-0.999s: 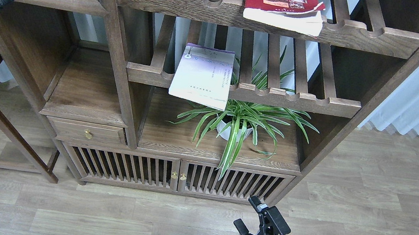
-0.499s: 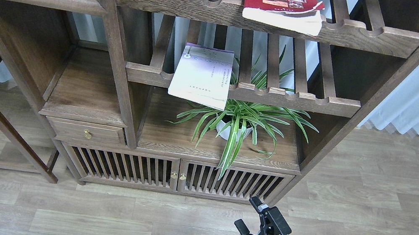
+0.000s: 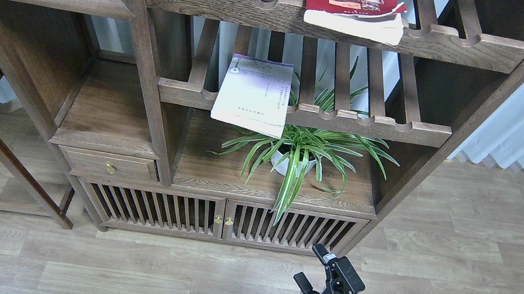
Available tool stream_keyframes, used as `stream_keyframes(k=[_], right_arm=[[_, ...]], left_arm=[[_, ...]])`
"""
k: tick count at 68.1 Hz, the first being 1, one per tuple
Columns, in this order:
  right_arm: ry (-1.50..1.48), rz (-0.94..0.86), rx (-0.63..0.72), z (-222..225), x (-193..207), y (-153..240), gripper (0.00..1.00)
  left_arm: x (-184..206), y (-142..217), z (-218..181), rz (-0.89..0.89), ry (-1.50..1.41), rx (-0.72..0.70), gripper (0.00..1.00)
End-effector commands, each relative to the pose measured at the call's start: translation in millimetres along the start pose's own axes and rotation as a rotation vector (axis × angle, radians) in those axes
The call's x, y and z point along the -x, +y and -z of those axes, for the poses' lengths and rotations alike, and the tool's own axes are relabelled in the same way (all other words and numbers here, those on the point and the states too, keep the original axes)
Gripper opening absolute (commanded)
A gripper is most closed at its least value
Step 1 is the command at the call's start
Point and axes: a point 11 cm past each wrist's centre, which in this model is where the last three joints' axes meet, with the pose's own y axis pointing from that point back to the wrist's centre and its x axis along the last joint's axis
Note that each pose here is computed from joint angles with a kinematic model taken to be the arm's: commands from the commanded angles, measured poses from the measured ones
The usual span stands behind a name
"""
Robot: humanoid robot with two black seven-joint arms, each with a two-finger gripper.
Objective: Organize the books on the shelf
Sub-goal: 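Insert the maroon book upright on the high shelf and withdraw left gripper, then raise the right gripper to the red book on the top shelf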
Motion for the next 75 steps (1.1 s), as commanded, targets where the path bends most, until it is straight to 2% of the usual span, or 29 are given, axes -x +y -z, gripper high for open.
stream_keyframes(k=[1, 13, 36, 46, 61, 67, 72, 75], right_arm=[[0.014, 0.011, 0.005, 3, 6, -5, 1.00], [0.033, 0.030, 0.009, 7, 14, -13, 1.00], [0.075, 0.076, 0.032, 13, 36, -24, 1.00], [0.123, 0.150, 0.014, 30, 69, -30, 1.00], [0.223, 0.290, 0.008, 51, 134, -35, 1.00], [0.271, 0.337, 0.008, 59, 159, -40, 1.00], [0.293, 0.366, 0.000, 65, 174, -43, 1.00], [0.304, 0.383, 0.003, 66, 181, -46, 1.00]], left_arm=[[-5, 24, -5, 0.005, 0.017, 0.005, 0.70], [-11, 58, 3, -0.002, 0.064, -0.011, 0.72], [2, 119, 29, 0.013, 0.185, -0.080, 0.78], [24, 141, 54, 0.042, 0.300, -0.128, 0.79], [54, 151, 80, 0.056, 0.458, -0.137, 0.81], [62, 154, 87, 0.050, 0.498, -0.144, 0.87], [77, 161, 100, 0.053, 0.557, -0.165, 0.97], [86, 167, 107, 0.053, 0.584, -0.174, 0.98]])
